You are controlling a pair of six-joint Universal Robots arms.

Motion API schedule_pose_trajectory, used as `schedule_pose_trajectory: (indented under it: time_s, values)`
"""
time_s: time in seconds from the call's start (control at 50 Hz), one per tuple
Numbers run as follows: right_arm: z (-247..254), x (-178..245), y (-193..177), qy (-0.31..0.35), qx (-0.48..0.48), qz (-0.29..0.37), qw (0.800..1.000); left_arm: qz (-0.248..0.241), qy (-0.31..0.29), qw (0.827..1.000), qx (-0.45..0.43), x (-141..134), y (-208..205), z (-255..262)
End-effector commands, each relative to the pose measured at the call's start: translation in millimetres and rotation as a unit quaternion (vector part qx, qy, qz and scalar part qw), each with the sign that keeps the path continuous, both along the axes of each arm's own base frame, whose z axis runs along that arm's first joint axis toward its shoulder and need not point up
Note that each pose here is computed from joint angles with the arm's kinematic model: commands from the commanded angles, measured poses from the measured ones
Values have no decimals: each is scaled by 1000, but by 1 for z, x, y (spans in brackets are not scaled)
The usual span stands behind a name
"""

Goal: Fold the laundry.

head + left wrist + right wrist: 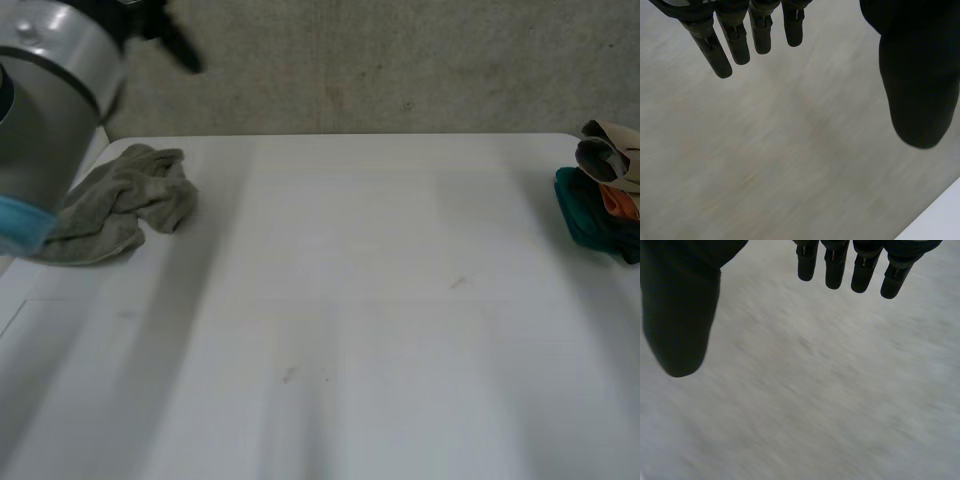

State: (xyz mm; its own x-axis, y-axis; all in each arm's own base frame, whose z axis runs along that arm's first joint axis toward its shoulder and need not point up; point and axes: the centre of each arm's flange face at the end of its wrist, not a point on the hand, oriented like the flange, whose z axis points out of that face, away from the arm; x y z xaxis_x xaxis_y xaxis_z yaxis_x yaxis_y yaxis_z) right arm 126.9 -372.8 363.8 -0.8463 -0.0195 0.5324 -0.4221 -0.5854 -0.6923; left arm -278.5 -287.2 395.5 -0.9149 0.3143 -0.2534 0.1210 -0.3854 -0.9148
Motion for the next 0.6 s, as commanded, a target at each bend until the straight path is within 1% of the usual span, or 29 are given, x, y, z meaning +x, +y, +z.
schedule_pose_trajectory:
  time_s: [0.02, 0.04, 0.08, 0.1, 0.12, 0.16, 0.18, 0.24, 0.26, 0.34, 0.4, 0.46, 0.52, 0.56, 0.6]
  values:
    - [-87, 97, 75, 40, 133, 134, 981, 150, -206, 966, 50, 54, -88, -87]
    - [-95, 98, 79, 47, 144, 134, 979, 167, -255, 950, 71, 65, -106, -117]
    - [-117, 101, 88, 61, 175, 131, 974, 182, -286, 937, 85, 78, -124, -141]
    - [-124, 101, 89, 66, 184, 129, 972, 201, -307, 926, 87, 94, -145, -163]
    - [-130, 101, 91, 70, 192, 126, 971, 210, -312, 923, 83, 101, -157, -173]
    - [-145, 100, 95, 81, 212, 117, 967, 219, -317, 920, 76, 111, -176, -196]
    - [-150, 101, 97, 84, 218, 116, 965, 223, -321, 918, 71, 121, -193, -219]
    - [-157, 102, 100, 92, 227, 112, 963, 217, -322, 919, 66, 130, -210, -249]
    - [-159, 100, 100, 92, 230, 109, 963, 202, -325, 922, 62, 130, -218, -267]
    - [-166, 97, 103, 92, 243, 103, 960, 169, -329, 927, 67, 134, -229, -308]
    - [-171, 96, 107, 93, 252, 104, 958, 171, -328, 927, 63, 145, -240, -325]
    - [-174, 95, 110, 93, 258, 103, 956, 179, -323, 928, 54, 148, -247, -327]
    - [-177, 94, 113, 93, 262, 103, 955, 182, -313, 931, 38, 143, -251, -319]
    - [-178, 93, 115, 94, 265, 101, 954, 205, -293, 933, 40, 140, -250, -302]
    - [-178, 93, 115, 93, 264, 98, 955, 228, -265, 936, 27, 130, -246, -270]
